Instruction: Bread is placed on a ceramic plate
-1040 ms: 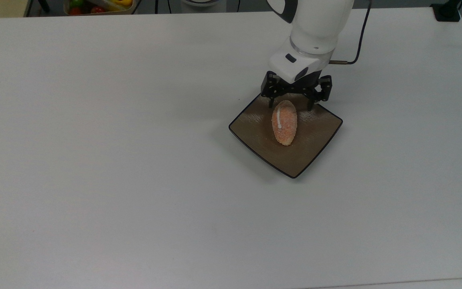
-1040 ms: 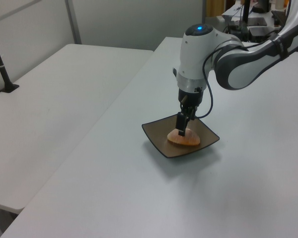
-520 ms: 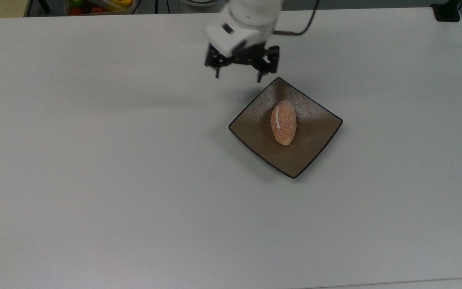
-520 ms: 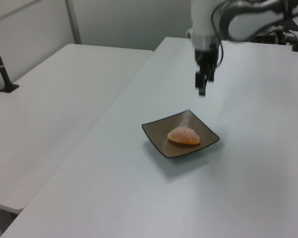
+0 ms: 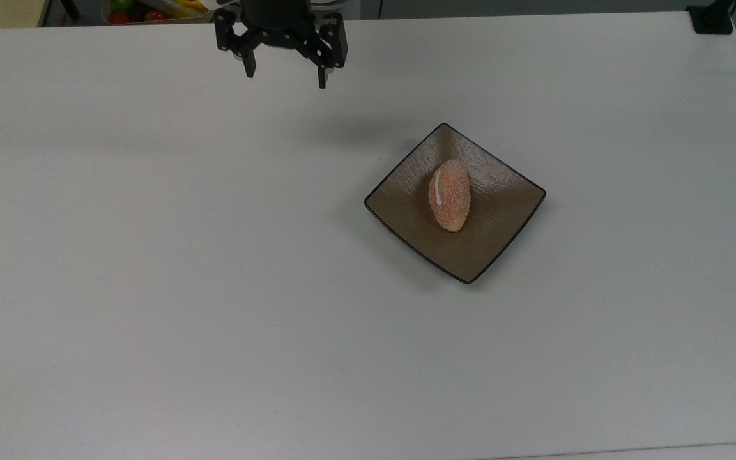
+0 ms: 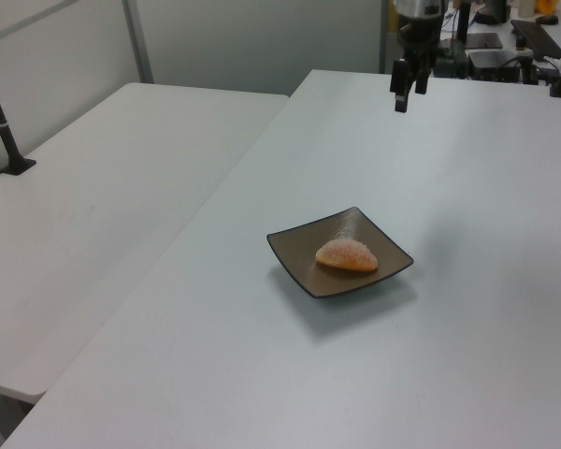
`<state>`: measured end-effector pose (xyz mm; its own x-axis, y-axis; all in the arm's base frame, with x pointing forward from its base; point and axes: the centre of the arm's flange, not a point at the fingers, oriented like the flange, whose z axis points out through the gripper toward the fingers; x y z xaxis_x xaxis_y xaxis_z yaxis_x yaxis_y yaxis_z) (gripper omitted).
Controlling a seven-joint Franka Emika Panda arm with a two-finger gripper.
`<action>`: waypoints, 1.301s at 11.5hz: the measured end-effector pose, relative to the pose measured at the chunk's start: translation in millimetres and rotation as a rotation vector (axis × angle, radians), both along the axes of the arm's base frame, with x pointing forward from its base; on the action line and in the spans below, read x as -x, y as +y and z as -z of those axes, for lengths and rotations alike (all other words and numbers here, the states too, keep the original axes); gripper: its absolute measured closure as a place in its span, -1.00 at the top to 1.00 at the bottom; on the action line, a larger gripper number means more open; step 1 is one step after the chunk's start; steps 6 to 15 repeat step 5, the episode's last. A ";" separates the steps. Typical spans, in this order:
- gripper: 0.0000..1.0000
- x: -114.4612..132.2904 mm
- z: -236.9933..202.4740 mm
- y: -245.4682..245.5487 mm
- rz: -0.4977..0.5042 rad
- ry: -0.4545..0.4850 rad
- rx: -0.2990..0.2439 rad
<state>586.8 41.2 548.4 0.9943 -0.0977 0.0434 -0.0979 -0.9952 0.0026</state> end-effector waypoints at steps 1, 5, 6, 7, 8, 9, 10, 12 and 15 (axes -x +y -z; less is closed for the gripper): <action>1.00 3.3 -3.2 -4.7 0.005 0.006 -0.001; 1.00 7.9 -2.1 -3.6 -0.002 0.017 -0.002; 1.00 7.9 -2.1 -3.6 -0.002 0.017 -0.002; 1.00 7.9 -2.1 -3.6 -0.002 0.017 -0.002; 1.00 7.9 -2.1 -3.6 -0.002 0.017 -0.002; 1.00 7.9 -2.1 -3.6 -0.002 0.017 -0.002; 1.00 7.9 -2.1 -3.6 -0.002 0.017 -0.002; 1.00 7.9 -2.1 -3.6 -0.002 0.017 -0.002; 1.00 7.9 -2.1 -3.6 -0.002 0.017 -0.002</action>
